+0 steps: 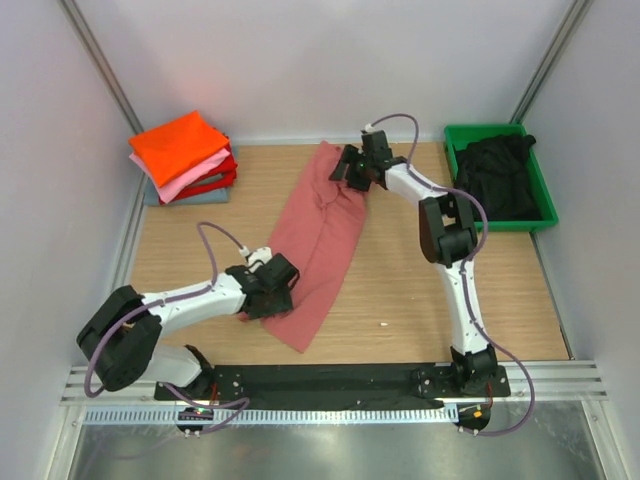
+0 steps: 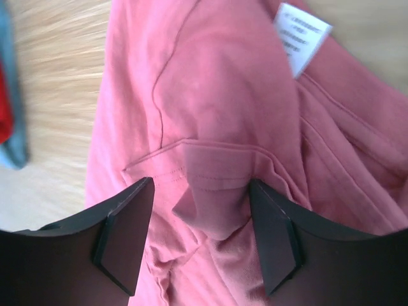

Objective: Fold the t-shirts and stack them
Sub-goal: Fold the tshirt

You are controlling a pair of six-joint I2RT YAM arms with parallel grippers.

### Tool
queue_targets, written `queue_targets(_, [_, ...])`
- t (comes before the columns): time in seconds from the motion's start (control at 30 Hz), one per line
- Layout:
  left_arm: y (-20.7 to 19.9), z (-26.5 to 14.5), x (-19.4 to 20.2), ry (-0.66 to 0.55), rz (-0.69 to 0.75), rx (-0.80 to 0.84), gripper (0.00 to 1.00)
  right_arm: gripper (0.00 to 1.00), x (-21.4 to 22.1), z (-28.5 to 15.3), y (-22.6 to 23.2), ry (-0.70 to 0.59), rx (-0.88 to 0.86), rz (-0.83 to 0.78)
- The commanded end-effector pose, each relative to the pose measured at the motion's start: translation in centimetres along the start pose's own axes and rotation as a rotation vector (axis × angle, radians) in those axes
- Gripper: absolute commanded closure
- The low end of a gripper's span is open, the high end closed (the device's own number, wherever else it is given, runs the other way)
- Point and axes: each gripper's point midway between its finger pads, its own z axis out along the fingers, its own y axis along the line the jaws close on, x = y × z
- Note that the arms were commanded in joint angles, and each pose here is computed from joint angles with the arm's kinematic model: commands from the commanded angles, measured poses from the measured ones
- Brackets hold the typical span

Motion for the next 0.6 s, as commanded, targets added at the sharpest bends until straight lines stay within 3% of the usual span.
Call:
queue_targets(0.0, [-3.7,-0.8,6.4,0.181,-0.06,0.091,0.37,0.32,4.8,3.8,2.6,0.165,-0.139,-0.046])
queue_targets(0.13, [-7.8,-2.3,9.7,0.219,0.034,0.158,0.37,0.26,3.3,5.5,4.4,0.129,-0.206,-0.079])
queue_targets(0.33, [-13.9,-6.6,11.3,0.214,0.128,0.277,0.38,0.05,-3.0,3.3,9.2,-0.051,-0.302,-0.172])
queue_targets(0.43, [-14.2,-9.1,9.9,0.169,0.148,0.279,0.37,0.02,-5.9,0.8,11.0,-0.137,-0.315,-0.21])
queue_targets(0.57, [-11.8,-13.4,7.1,0.079,0.153,0.274,0.36,0.02,-11.1,-6.3,13.5,-0.274,-0.307,-0.232])
